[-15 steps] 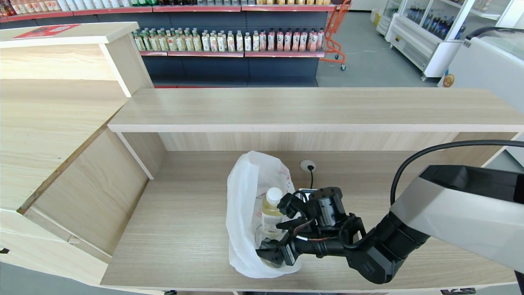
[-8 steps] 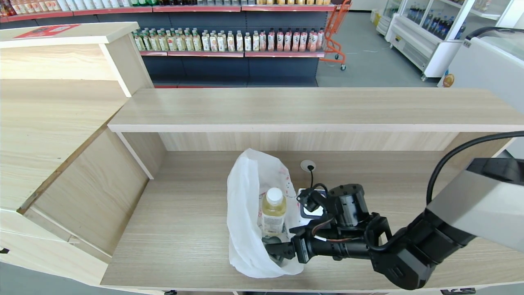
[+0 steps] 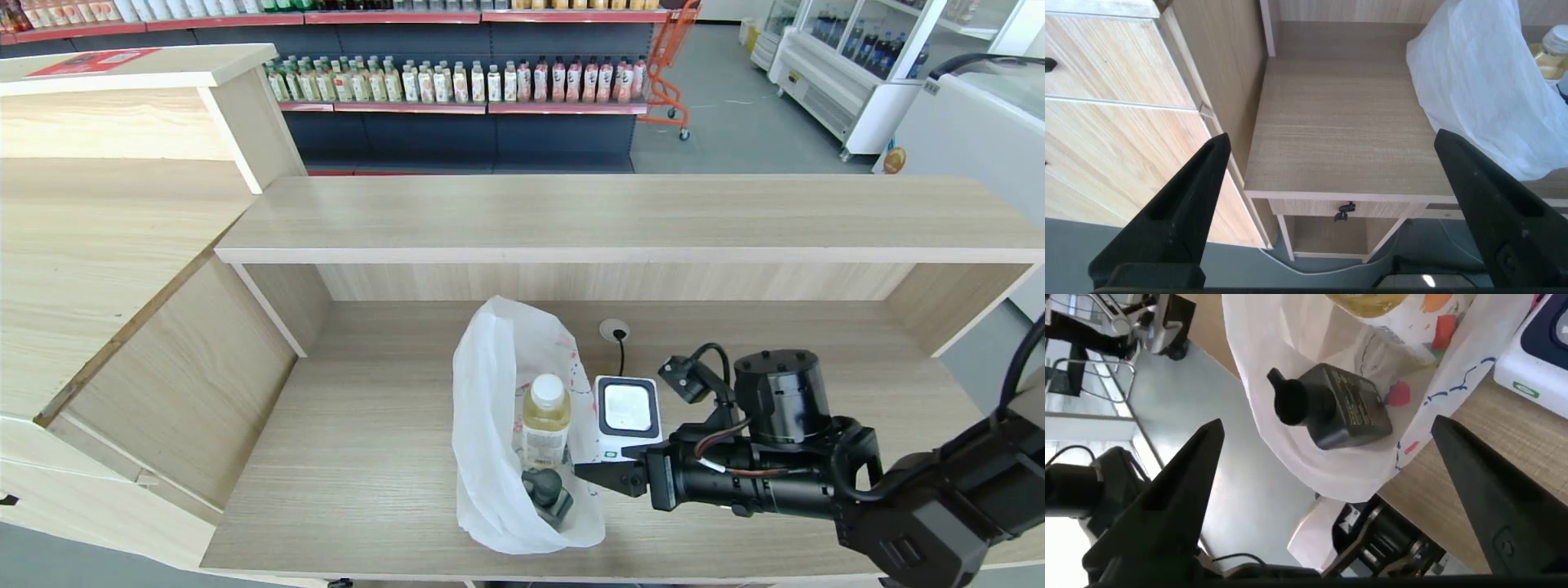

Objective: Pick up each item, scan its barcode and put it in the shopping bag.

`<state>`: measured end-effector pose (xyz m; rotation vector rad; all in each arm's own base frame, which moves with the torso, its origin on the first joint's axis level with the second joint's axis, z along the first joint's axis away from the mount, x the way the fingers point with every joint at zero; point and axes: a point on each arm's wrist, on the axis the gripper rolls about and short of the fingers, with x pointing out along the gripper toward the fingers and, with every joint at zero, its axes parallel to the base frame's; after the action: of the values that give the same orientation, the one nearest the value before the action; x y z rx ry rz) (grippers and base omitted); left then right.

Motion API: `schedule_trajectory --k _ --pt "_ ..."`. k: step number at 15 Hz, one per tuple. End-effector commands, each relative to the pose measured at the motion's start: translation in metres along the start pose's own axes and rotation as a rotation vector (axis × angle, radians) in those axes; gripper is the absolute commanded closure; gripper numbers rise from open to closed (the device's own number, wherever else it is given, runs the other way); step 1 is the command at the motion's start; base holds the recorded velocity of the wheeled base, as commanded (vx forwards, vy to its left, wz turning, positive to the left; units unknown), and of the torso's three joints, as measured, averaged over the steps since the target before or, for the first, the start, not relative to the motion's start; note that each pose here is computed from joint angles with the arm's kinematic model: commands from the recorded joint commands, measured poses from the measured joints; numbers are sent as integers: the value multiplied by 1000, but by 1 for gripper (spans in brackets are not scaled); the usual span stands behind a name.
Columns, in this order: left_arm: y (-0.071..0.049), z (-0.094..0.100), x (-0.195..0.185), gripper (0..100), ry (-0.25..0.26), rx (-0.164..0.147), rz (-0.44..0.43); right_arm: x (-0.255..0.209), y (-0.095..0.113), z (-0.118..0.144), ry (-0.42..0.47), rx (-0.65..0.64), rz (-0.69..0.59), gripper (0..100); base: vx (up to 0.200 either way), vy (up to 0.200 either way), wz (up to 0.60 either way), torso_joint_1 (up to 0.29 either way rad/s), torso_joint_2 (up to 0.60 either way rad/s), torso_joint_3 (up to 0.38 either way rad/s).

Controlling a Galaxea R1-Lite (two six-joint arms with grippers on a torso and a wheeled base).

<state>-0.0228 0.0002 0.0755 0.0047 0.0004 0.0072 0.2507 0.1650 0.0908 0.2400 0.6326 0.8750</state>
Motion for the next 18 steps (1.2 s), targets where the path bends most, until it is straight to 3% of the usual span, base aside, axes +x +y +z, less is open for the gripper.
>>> schedule_trajectory --k 1,4,6,8,10,12,14,15,18 --pt "0 0 0 0 0 0 0 -26 11 9 -63 16 12 0 0 0 0 0 0 0" --pt "0 0 0 0 0 0 0 -76 32 24 -205 -103 26 0 0 0 0 0 0 0" --pt "0 0 0 0 0 0 0 -119 25 30 -300 -329 -113 0 0 0 0 0 0 0" --pt "0 0 0 0 0 0 0 -149 17 25 -357 -434 -298 0 0 0 0 0 0 0" --pt "0 0 0 0 0 0 0 -192 25 -2 -460 -426 -559 0 0 0 0 0 0 0" --pt "0 0 0 0 0 0 0 -219 36 -39 -541 -377 -741 0 0 0 0 0 0 0" --pt "0 0 0 0 0 0 0 -237 47 -83 -614 -376 -811 0 0 0 0 0 0 0" --pt "0 0 0 0 1 0 0 -241 50 -90 -634 -373 -838 0 0 0 0 0 0 0" --pt "0 0 0 0 0 0 2 -253 56 -130 -618 -269 -1015 0 0 0 0 0 0 0"
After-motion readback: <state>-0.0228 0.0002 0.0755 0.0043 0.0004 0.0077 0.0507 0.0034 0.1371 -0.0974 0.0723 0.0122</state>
